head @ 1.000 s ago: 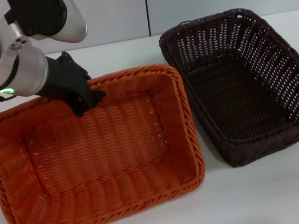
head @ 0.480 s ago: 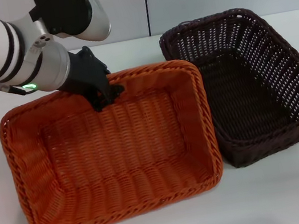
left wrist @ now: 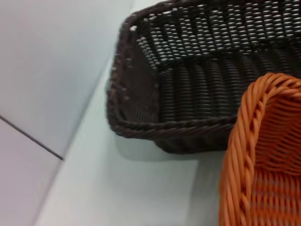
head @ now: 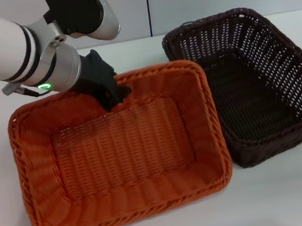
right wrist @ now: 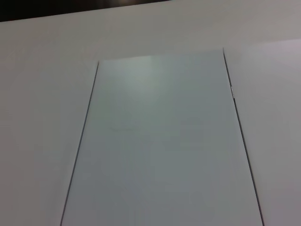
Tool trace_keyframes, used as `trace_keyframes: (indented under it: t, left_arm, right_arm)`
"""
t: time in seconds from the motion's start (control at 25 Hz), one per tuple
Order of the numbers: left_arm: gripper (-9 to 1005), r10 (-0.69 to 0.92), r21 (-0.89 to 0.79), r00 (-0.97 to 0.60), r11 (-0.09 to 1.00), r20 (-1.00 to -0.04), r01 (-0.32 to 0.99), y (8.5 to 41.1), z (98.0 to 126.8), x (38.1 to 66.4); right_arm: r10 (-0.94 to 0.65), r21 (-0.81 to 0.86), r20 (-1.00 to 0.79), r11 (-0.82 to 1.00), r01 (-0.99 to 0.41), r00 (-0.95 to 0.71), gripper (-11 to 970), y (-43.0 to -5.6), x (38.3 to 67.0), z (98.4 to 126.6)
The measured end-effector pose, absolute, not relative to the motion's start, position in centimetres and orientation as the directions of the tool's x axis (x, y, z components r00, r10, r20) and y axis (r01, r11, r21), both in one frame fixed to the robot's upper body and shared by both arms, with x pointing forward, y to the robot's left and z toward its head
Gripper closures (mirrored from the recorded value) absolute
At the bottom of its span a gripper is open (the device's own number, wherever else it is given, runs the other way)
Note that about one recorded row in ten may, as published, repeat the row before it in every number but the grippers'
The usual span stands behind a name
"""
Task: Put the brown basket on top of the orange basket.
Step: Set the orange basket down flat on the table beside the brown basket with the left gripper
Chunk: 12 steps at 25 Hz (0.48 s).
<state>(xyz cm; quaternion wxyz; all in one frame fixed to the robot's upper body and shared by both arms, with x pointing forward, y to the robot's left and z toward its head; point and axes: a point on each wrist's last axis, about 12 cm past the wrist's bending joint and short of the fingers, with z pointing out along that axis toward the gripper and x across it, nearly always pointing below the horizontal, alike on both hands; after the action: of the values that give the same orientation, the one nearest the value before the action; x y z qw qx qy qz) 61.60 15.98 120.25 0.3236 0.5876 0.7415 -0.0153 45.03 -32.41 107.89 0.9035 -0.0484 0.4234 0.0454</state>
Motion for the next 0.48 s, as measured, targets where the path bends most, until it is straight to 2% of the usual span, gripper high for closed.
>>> trace_keyframes:
  t: [0.08,0.48]
  left_arm:
    - [844,0.850,0.391,-0.091,0.331,-0.520,0.859,15.92,120.41,62.06]
    - [667,0.842,0.418,-0.067,0.333,-0.536,0.845,15.38,121.07,62.30]
  right_arm:
    - [0.041,-0.049,-0.770,0.991,-0.124,0.637,136,-32.40,45.12,107.92]
    - [0.041,-0.049,-0.771,0.991,-0.124,0.635,135,-32.41,45.20,107.92]
